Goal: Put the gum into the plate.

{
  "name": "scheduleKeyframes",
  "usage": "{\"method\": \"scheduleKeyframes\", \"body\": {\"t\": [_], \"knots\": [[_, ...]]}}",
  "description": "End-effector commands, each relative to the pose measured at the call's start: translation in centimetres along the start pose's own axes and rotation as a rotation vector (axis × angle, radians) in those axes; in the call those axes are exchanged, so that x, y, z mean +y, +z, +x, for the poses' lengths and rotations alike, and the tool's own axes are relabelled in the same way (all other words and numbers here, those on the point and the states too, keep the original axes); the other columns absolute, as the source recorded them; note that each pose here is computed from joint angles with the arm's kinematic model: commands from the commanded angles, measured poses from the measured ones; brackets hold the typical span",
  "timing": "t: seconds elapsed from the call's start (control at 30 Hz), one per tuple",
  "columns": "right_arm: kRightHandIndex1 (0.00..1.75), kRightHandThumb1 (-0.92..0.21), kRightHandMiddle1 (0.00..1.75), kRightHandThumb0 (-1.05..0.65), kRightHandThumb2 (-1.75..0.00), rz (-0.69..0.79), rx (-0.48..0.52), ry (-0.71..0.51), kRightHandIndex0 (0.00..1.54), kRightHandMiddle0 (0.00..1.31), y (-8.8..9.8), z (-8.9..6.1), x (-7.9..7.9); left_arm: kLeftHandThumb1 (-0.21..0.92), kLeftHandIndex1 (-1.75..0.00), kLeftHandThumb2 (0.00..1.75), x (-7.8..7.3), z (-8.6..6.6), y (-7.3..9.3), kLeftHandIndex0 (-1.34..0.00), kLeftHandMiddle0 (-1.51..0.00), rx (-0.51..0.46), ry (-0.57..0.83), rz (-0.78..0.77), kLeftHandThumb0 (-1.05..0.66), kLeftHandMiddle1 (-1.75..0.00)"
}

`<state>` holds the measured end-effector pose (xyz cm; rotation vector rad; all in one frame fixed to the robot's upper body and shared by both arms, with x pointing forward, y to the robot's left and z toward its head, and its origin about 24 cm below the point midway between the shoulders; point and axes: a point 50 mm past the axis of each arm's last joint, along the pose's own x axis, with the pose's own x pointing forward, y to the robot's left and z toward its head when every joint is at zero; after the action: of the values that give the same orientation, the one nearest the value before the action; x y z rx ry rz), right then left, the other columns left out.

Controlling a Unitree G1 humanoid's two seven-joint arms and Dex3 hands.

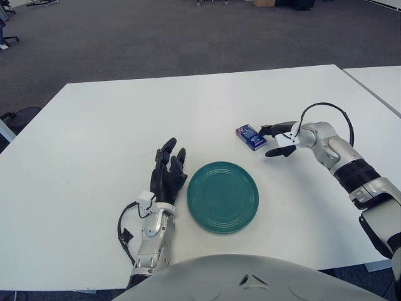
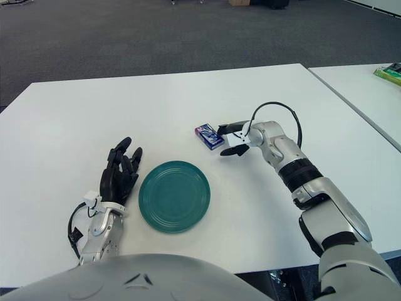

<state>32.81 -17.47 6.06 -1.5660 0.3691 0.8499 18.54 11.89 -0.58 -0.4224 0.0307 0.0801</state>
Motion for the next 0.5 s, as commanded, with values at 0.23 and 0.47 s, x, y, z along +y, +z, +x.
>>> {"method": "scheduleKeyframes", "body": {"t": [0.23,0.47], "knots": [[0.0,-0.92,0.25,-0.79,-0.66,-0.008,0.005,-0.021,0.31,0.0,1.3,0.4,0.0,0.92,-0.82,0.82,-0.9,-0.5,-1.8,-0.09,-0.48,0.082,0.048,-0.069,-0.71,-0.04],[0.0,-0.92,0.25,-0.78,-0.65,0.003,0.031,-0.045,0.29,0.0,1.2,0.7,-0.7,0.92,-0.82,0.82,-0.7,-0.5,-1.8,-0.09,-0.48,0.08,0.047,-0.062,-0.7,-0.04]]}}
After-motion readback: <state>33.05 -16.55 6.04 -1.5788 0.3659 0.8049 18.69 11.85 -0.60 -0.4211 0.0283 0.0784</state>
